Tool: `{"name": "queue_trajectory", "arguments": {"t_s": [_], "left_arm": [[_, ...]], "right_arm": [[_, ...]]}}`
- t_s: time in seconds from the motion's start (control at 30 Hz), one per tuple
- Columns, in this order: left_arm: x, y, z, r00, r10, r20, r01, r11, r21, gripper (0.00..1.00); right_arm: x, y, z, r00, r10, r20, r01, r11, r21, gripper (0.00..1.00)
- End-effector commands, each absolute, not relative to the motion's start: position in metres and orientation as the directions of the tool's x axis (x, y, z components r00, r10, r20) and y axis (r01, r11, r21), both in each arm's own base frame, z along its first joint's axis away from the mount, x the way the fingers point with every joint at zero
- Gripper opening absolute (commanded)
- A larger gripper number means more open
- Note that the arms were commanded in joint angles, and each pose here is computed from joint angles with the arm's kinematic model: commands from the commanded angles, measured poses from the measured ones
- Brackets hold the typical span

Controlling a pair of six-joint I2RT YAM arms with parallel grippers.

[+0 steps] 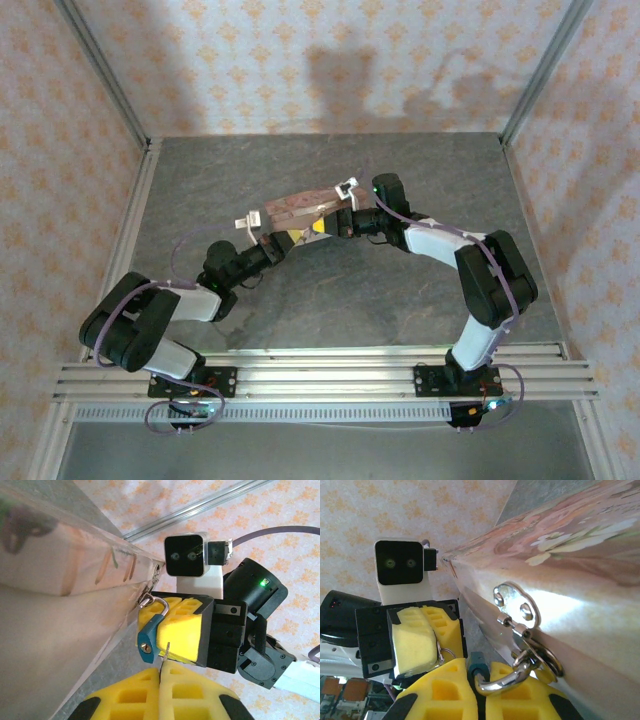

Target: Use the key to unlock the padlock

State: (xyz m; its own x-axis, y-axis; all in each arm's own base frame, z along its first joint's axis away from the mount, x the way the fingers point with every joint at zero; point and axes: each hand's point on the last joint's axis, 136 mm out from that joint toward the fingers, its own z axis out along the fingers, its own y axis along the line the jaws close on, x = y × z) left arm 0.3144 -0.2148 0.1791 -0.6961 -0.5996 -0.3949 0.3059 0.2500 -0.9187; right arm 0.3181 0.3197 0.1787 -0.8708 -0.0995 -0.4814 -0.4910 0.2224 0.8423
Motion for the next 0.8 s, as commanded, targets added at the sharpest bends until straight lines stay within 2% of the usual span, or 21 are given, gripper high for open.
{"name": "queue_trajectory", "arguments": {"t_s": [0.0, 0.43, 0.77], "left_arm": [[0.311, -0.217, 0.188, -0.682, -0.602, -0.415, 0.34, 0.241, -0.909, 0.0], [0.314, -0.222, 0.168, -0.702, -0.581, -0.412, 0.312, 0.269, -0.911, 0.0], [0.317, -0.225, 0.176, -0.7, -0.578, -0.42, 0.333, 0.257, -0.907, 0.0]], "right_arm": [[0.307, 0.324, 0.205, -0.827, -0.116, -0.55, -0.561, 0.14, 0.816, 0.0], [0.308, 0.324, 0.211, -0.824, -0.109, -0.556, -0.567, 0.136, 0.813, 0.0], [0.307, 0.325, 0.211, -0.825, -0.115, -0.553, -0.564, 0.13, 0.815, 0.0]]}}
